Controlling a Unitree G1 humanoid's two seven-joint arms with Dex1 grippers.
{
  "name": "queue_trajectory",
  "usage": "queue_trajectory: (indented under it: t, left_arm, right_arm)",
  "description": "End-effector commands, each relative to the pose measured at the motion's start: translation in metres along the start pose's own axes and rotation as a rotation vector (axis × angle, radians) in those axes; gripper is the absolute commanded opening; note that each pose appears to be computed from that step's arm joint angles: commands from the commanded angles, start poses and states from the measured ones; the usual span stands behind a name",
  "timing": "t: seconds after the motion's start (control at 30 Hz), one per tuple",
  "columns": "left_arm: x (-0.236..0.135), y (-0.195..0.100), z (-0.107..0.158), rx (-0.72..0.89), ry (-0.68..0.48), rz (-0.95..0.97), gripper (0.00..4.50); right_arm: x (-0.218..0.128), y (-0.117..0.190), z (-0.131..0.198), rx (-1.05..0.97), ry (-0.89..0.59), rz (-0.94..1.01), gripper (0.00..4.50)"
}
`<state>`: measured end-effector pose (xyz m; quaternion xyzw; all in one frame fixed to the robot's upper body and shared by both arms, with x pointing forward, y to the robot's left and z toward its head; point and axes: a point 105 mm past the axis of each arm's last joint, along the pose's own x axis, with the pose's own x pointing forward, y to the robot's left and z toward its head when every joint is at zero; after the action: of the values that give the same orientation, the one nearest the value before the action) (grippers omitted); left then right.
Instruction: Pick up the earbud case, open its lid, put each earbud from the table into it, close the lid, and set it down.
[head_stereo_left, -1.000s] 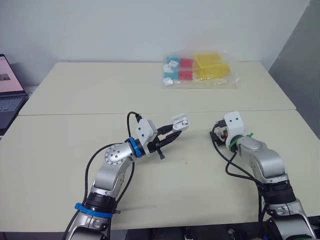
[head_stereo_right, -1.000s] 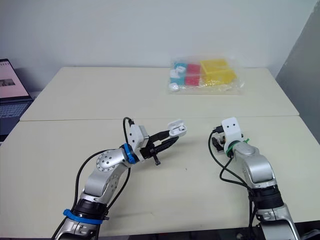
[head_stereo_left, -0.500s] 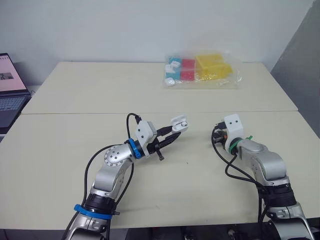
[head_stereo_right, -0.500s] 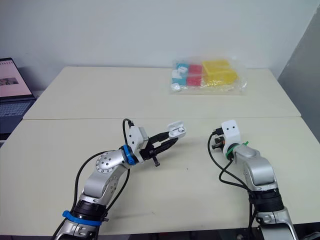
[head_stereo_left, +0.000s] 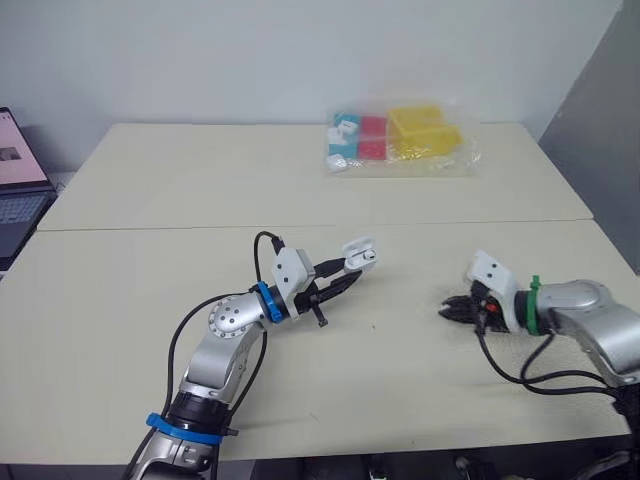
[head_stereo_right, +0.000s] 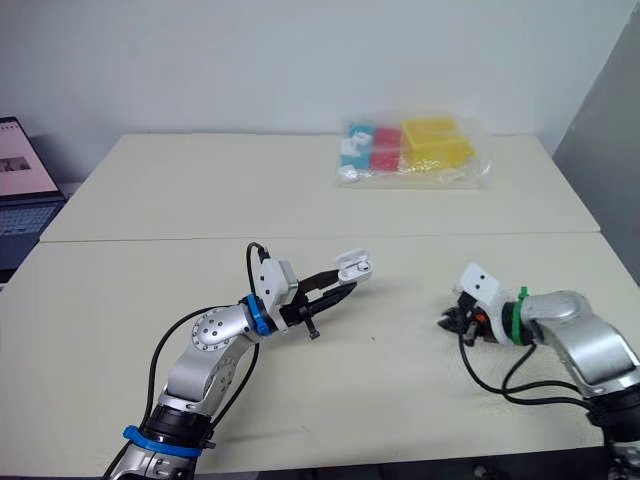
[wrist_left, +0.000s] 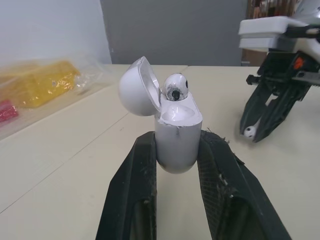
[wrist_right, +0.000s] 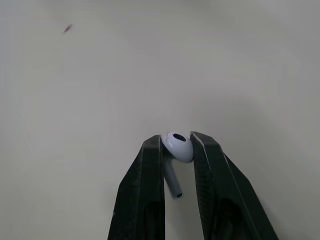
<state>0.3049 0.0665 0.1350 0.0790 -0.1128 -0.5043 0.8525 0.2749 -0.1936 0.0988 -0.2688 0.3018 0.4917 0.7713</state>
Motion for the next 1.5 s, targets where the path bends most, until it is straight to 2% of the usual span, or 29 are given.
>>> queue_trajectory:
  t: [0.03, 0.13, 0.5, 0.53, 0.57, 0.8, 0.9, 1.07, 1.27, 1.4, 1.5]
  left_arm:
    - [-0.001, -0.001, 0.013, 0.041, -0.035, -0.004, 0.77]
    - [-0.001, -0.002, 0.012, 0.041, -0.032, -0.005, 0.77]
    - [-0.003, -0.006, 0.013, 0.035, -0.026, -0.008, 0.77]
    - [-0.003, -0.007, 0.013, 0.035, -0.025, -0.008, 0.77]
    - [-0.003, -0.007, 0.013, 0.034, -0.024, -0.008, 0.77]
    - [-0.005, -0.009, 0.012, 0.028, -0.019, -0.003, 0.77]
    - [-0.004, -0.009, 0.012, 0.027, -0.021, 0.001, 0.77]
    - [-0.004, -0.009, 0.014, 0.04, -0.031, 0.004, 0.77]
    - [-0.004, -0.01, 0.013, 0.039, -0.026, 0.017, 0.77]
    - [-0.002, -0.013, 0.014, 0.06, -0.032, 0.007, 0.77]
    - [-0.002, -0.013, 0.013, 0.059, -0.032, 0.009, 0.77]
  right_arm:
    - [-0.016, 0.009, -0.016, -0.212, 0.167, 0.122, 0.42]
    - [-0.024, 0.003, -0.029, -0.28, 0.25, 0.138, 0.42]
    - [-0.023, -0.016, -0.027, -0.266, 0.252, 0.138, 0.42]
    - [-0.022, -0.014, -0.027, -0.263, 0.252, 0.148, 1.19]
    - [-0.022, -0.013, -0.027, -0.263, 0.252, 0.155, 1.41]
    - [-0.025, -0.019, -0.015, -0.313, 0.21, 0.096, 3.93]
    - [-0.033, -0.018, 0.0, -0.292, 0.151, 0.071, 3.97]
    - [-0.047, -0.01, 0.006, -0.227, 0.171, 0.027, 3.97]
    - [-0.045, -0.001, 0.002, -0.101, 0.321, -0.102, 3.97]
    - [-0.041, 0.001, -0.015, -0.135, 0.445, -0.099, 3.97]
    - [-0.038, 0.0, -0.015, -0.166, 0.455, -0.092, 3.97]
